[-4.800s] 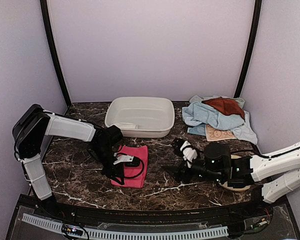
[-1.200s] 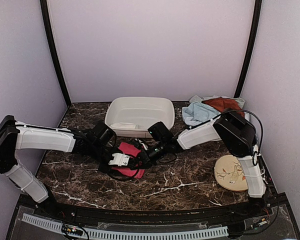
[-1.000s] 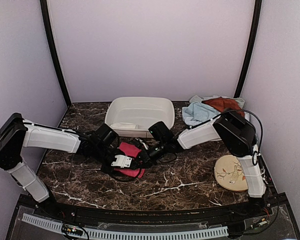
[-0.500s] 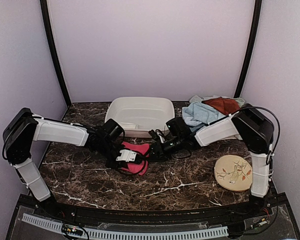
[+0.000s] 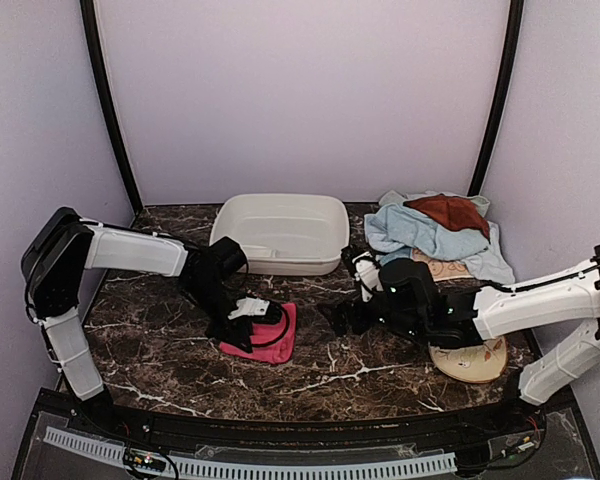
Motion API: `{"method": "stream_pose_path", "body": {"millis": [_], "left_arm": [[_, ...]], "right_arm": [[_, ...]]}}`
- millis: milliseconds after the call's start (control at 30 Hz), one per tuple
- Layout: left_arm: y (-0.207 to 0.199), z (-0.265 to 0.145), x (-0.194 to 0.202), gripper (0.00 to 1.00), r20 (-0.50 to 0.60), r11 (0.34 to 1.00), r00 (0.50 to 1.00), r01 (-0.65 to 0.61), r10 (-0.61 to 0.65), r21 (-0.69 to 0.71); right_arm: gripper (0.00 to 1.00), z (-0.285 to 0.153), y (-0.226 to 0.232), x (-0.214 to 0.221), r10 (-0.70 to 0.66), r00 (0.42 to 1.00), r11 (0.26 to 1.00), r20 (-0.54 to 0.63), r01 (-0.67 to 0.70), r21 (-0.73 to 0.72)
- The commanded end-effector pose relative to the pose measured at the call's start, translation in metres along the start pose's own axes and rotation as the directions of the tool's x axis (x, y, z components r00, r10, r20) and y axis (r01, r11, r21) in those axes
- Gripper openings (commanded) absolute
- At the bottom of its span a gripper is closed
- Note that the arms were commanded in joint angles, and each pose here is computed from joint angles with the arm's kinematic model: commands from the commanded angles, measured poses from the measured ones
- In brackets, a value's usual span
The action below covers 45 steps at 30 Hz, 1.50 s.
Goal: Roll the towels
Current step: Roll the towel at the center of the board.
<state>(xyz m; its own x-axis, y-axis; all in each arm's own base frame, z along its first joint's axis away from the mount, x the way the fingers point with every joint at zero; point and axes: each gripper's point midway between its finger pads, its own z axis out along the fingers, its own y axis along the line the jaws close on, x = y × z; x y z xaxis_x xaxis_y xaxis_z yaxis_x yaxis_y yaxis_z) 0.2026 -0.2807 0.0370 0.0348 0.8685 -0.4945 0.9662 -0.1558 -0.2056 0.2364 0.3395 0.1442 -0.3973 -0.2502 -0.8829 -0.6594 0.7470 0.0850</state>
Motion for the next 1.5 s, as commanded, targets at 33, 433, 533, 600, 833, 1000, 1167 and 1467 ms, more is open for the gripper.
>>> {"method": "stream_pose_path", "body": {"millis": [33, 433, 533, 600, 833, 1000, 1167, 1467], "left_arm": [[-0.049, 0.015, 0.038, 0.03, -0.141, 0.937, 0.968, 0.239, -0.209, 0.254], [-0.032, 0.022, 0.045, 0.03, -0.219, 0.879, 0.925, 0.366, -0.309, 0.304], [-0.031, 0.024, 0.049, 0.04, -0.242, 0.875, 0.918, 0.379, -0.315, 0.301], [-0.03, 0.024, 0.049, 0.04, -0.249, 0.872, 0.915, 0.385, -0.317, 0.302], [-0.028, 0.024, 0.05, 0.09, -0.256, 0.877, 0.917, 0.377, -0.307, 0.298], [-0.029, 0.02, 0.051, 0.26, -0.239, 0.888, 0.927, 0.354, -0.29, 0.295], [-0.011, -0.003, 0.045, 0.38, -0.131, 0.923, 0.944, 0.326, -0.304, 0.204], [0.018, -0.077, 0.032, 0.54, 0.12, 0.951, 0.952, 0.293, -0.282, -0.094]], "right_arm": [[1.0, -0.032, -0.018, -0.039, -0.063, 0.968, 0.998, 0.241, 0.056, 0.038], [0.9, -0.006, 0.158, 0.046, -0.857, 0.491, 0.478, 0.157, 0.871, -0.117], [0.85, 0.013, 0.171, 0.051, -0.92, 0.361, 0.354, 0.153, 0.932, -0.073], [0.84, 0.026, 0.175, 0.054, -0.949, 0.28, 0.277, 0.144, 0.96, -0.043], [0.77, 0.073, 0.156, 0.063, -0.98, 0.196, 0.195, 0.037, 0.98, -0.033], [0.6, 0.096, 0.126, 0.081, -0.954, 0.29, 0.297, -0.072, 0.948, -0.113], [0.42, 0.099, 0.102, 0.109, -0.884, 0.439, 0.466, -0.159, 0.857, -0.219], [0.18, 0.098, 0.101, 0.127, -0.7, 0.675, 0.705, -0.232, 0.602, -0.375]]}}
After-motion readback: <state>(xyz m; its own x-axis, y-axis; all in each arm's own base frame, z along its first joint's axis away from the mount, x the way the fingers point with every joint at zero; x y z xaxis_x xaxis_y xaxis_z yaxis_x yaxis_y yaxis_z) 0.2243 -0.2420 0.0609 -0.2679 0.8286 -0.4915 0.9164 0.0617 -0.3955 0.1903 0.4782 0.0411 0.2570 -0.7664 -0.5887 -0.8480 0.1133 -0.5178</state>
